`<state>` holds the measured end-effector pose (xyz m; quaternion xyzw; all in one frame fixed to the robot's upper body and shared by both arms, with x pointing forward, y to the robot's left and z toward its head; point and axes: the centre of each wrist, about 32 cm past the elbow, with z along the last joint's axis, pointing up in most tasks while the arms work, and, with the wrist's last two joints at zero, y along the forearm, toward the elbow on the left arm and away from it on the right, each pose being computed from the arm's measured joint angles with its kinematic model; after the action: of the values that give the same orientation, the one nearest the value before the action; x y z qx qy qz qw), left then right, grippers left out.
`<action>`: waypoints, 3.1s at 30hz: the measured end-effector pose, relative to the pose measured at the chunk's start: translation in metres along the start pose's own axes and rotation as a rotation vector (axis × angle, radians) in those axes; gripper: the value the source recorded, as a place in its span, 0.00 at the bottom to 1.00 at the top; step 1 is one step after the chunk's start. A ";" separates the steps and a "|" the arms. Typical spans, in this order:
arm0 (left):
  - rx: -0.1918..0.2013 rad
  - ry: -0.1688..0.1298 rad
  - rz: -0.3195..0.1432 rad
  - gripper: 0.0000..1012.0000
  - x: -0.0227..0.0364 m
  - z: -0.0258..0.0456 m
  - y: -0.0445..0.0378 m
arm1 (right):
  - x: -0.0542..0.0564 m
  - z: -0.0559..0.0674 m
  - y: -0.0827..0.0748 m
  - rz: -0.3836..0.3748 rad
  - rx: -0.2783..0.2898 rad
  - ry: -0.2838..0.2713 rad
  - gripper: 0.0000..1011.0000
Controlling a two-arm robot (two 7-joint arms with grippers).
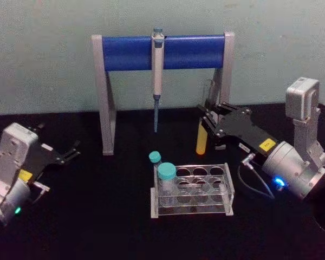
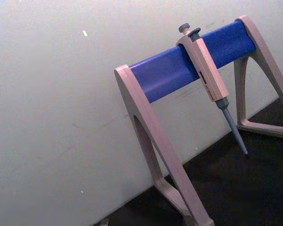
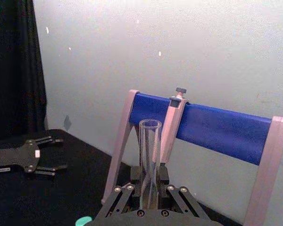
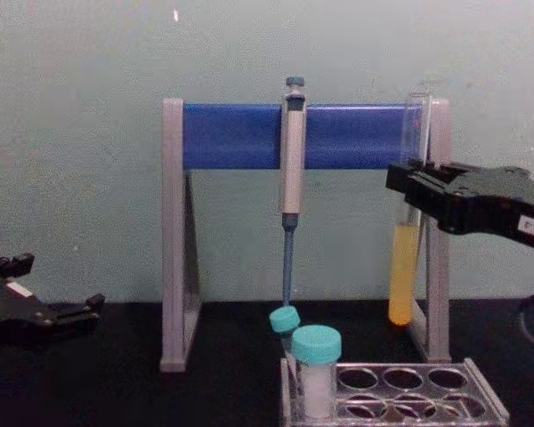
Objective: Pick up the test tube from the test tube rack, shake it, then place it back into the test tube rack.
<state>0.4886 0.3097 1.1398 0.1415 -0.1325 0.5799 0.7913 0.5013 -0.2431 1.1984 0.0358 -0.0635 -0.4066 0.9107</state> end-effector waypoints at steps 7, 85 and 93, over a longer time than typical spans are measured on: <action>0.000 0.000 0.000 1.00 0.0000 0.0000 0.0000 | 0.004 -0.001 -0.005 -0.017 0.004 -0.004 0.22; 0.000 0.000 0.000 1.00 0.0000 0.0000 0.0000 | -0.019 -0.001 -0.023 0.068 -0.050 0.109 0.22; 0.000 0.000 0.000 1.00 0.0000 0.0000 0.0000 | -0.015 -0.008 -0.005 0.111 -0.023 0.128 0.22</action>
<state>0.4886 0.3097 1.1397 0.1415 -0.1324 0.5799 0.7913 0.4888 -0.2357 1.1888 0.0478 -0.0024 -0.3532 0.9343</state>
